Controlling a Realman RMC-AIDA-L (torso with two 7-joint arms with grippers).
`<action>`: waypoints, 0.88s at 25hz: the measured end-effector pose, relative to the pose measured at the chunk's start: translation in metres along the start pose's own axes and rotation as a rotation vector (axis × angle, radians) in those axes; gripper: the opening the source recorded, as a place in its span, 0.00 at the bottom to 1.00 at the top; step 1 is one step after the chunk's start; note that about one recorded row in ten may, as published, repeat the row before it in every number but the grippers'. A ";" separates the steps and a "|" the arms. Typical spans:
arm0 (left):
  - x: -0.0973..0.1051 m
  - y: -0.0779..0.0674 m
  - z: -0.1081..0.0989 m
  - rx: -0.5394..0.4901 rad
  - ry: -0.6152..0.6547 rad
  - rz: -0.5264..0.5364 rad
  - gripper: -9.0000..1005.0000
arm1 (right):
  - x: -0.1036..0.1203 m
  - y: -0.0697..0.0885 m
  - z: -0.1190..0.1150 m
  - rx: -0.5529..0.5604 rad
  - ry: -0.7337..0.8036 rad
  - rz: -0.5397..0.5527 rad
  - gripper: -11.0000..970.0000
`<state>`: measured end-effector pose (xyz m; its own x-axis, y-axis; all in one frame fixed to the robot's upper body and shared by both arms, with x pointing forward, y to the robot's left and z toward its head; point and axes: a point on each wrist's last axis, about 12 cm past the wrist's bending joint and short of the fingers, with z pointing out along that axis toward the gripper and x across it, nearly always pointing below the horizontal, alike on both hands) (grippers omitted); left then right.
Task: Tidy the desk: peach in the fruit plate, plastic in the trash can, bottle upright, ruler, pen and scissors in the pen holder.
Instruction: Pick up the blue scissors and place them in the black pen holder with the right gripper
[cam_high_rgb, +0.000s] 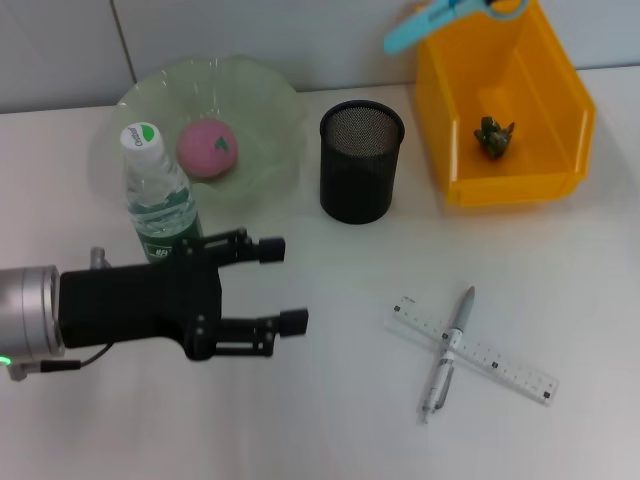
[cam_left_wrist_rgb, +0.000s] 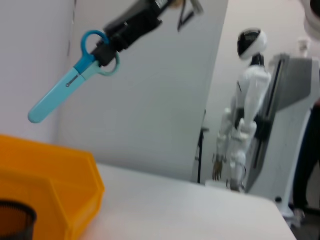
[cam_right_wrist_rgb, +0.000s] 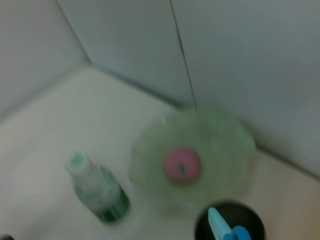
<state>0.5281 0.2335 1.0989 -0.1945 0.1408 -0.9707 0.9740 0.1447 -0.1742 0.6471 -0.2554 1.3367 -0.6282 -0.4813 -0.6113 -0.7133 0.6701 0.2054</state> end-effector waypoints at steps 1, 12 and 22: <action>0.000 0.000 0.000 0.000 0.000 0.000 0.86 | 0.000 0.000 0.000 0.000 0.000 0.000 0.13; 0.011 -0.005 -0.002 -0.008 0.039 -0.013 0.86 | -0.040 0.019 0.070 0.107 0.239 -0.089 0.13; 0.016 -0.009 -0.007 -0.021 0.032 -0.034 0.86 | -0.043 0.029 0.118 0.175 0.283 -0.156 0.14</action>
<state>0.5157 0.2409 1.0854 -0.2309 0.1666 -0.9586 0.9644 0.1700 -0.2028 0.6900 -0.1481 1.2790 -0.5949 -0.7061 -0.3842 -0.7587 0.6511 -0.0220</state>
